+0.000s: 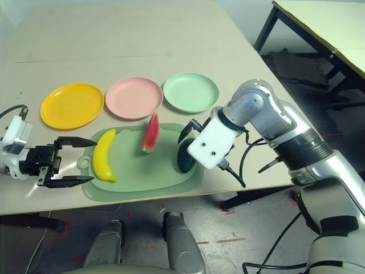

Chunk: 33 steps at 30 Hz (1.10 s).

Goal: Place the fruits into color-matched plates.

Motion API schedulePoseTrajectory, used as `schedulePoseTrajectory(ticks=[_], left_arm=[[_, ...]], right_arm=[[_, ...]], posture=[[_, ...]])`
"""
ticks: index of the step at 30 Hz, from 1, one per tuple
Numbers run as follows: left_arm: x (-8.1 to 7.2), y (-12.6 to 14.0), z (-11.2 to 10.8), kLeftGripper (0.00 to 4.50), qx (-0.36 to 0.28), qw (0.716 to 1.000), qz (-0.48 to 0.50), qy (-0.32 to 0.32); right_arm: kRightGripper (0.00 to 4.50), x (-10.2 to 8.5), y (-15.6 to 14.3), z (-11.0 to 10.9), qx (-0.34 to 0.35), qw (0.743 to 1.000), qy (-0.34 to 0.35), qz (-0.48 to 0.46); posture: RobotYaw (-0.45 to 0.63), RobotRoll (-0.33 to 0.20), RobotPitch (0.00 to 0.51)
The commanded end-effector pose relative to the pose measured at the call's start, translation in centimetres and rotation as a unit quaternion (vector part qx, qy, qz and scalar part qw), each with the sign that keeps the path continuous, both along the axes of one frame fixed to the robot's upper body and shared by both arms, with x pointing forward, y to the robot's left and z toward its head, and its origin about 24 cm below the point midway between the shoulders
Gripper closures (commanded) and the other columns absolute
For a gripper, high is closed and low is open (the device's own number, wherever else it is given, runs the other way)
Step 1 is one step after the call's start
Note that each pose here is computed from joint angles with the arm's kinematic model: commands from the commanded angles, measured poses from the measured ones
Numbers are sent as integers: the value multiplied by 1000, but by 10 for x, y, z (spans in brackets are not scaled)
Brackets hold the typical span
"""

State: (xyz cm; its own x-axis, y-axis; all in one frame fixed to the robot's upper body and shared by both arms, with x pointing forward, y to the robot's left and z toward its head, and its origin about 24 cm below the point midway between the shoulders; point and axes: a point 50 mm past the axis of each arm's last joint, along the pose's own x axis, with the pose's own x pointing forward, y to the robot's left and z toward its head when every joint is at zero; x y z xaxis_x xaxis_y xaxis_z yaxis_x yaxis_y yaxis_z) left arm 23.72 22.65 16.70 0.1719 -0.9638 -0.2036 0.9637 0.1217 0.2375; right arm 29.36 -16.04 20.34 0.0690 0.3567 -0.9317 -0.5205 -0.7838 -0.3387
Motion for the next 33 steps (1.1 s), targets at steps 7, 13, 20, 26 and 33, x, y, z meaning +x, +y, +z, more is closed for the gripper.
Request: schedulePoseTrajectory(ticks=[7,13,20,26,33], left_arm=[[-4,-2,1,30,11,1000,-9,2],[-4,-1,1,30,11,1000,-9,0],[-4,-1,1,30,13,1000,-7,-3],[-4,0,0,0,13,1000,-5,-3],[-3,2,0,0,17,1000,-4,-4]], right_arm=[[0,11,4,-13,-1,1000,-11,-7],[0,11,3,-16,-1,1000,-1,-13],[0,10,2,-18,-4,1000,6,-20],[382,10,3,-18,-1,999,12,-30],[1540,10,3,-17,0,999,17,-41]], posture=[[-78,0,175],[-76,0,172],[-74,0,174],[-73,0,172],[-73,0,171]])
